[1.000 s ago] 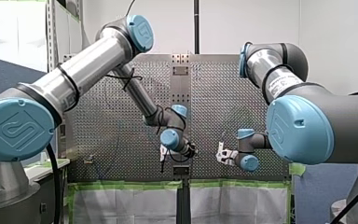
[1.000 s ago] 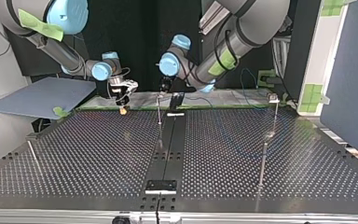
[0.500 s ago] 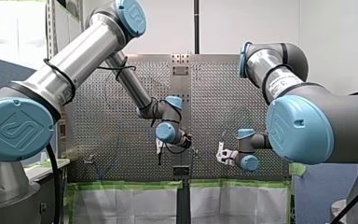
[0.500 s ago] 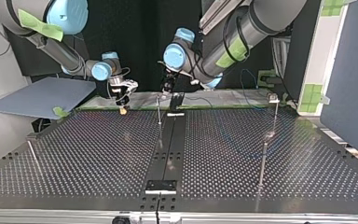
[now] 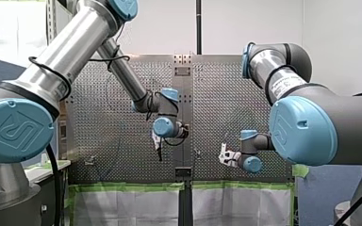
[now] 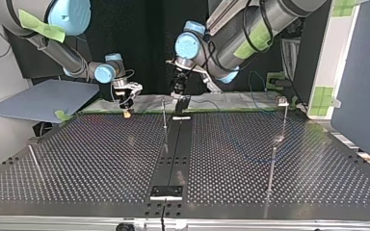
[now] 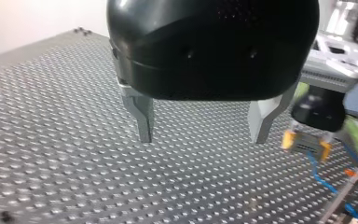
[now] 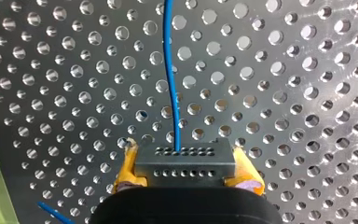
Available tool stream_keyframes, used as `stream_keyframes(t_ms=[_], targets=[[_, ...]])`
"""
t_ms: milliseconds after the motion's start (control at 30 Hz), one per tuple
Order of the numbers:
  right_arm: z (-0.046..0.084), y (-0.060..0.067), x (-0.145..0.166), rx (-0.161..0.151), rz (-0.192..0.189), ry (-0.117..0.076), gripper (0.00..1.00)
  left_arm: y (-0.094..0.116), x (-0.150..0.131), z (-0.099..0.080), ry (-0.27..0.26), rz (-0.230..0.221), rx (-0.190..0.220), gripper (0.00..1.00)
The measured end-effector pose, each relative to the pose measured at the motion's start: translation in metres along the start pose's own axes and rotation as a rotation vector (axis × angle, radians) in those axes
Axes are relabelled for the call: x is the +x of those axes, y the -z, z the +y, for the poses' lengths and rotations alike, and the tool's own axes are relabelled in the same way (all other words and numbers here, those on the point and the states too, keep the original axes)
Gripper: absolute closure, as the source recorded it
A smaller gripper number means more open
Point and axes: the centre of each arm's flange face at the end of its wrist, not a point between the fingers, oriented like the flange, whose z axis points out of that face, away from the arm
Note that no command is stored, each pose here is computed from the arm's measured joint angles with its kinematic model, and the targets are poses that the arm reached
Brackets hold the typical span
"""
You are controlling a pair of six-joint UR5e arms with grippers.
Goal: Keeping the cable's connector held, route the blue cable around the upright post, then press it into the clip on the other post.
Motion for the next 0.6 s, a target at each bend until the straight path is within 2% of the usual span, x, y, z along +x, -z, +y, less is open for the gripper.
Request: stream_keyframes(t_ms=[300,600], targets=[[0.0,0.0,0.0,-0.001,-0.001,0.0,1.0,0.023,-0.021,0.002,0.071,-0.061,0.005,0.0],[0.001,0.001,0.0,-0.004,-0.005,-0.003,1.0,0.053,-0.035,0.007,0.069,-0.076,-0.014,0.0]])
